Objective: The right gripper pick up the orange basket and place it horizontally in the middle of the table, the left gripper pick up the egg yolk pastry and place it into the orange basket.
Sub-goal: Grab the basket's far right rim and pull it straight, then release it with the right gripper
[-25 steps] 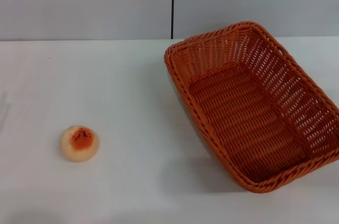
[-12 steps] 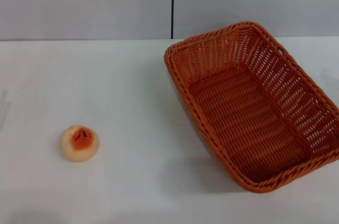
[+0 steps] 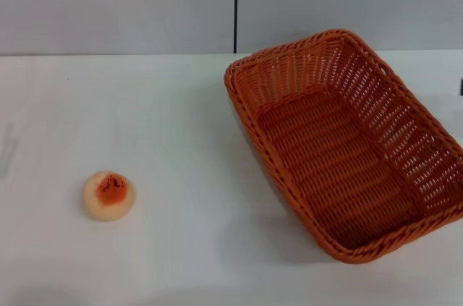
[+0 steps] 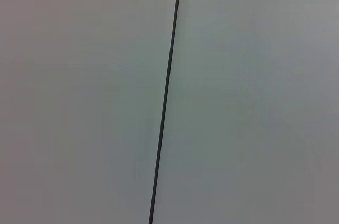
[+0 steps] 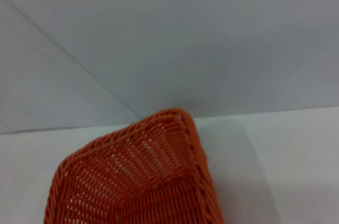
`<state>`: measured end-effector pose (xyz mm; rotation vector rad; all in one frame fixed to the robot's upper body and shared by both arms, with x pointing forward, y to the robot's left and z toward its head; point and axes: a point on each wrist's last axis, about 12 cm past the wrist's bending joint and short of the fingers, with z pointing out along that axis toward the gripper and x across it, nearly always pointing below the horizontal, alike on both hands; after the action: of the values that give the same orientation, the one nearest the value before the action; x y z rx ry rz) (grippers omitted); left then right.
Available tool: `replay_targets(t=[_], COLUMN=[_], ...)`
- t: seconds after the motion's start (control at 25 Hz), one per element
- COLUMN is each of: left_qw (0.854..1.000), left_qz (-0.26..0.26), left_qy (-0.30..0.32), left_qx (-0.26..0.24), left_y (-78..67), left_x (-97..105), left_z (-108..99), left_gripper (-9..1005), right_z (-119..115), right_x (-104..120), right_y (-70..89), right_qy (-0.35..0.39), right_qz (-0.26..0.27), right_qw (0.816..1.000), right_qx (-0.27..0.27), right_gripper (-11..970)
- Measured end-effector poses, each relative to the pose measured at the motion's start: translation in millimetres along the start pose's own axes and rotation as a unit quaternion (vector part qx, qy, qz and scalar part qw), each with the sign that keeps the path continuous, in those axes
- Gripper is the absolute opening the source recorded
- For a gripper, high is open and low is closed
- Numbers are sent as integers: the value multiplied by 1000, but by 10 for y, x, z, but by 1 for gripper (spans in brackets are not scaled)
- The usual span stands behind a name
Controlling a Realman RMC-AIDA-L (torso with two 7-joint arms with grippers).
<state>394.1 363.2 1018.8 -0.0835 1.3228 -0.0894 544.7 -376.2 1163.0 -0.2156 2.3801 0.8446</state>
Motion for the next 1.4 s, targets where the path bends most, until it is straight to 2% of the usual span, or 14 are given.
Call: replay_targets(t=[0.24,0.4,0.72,1.12,1.4], left_qw=[1000,1000,1000,1000,1000], left_qz=[-1,0,-4,-1,1], left_qy=[3,4,9,9,11], left_qx=[-5,-7,-10,-16,-16], left_y=[12,16,9,34,34], left_x=[-4,-5,11,4,9], left_z=[-77,-94,-109,-122,-124], left_gripper=[759,756,749,740,734], right_z=[188,398,685,858,843], right_x=[-19,-26,-60,-91,-136], right_y=[24,31,59,116,148], right_qy=[14,31,53,79,74], right_qz=[-8,0,-14,-25,-31], right_qw=[1000,999,998,996,997], right_qx=[-6,-17,-6,16,16], right_gripper=[821,820,818,816,665])
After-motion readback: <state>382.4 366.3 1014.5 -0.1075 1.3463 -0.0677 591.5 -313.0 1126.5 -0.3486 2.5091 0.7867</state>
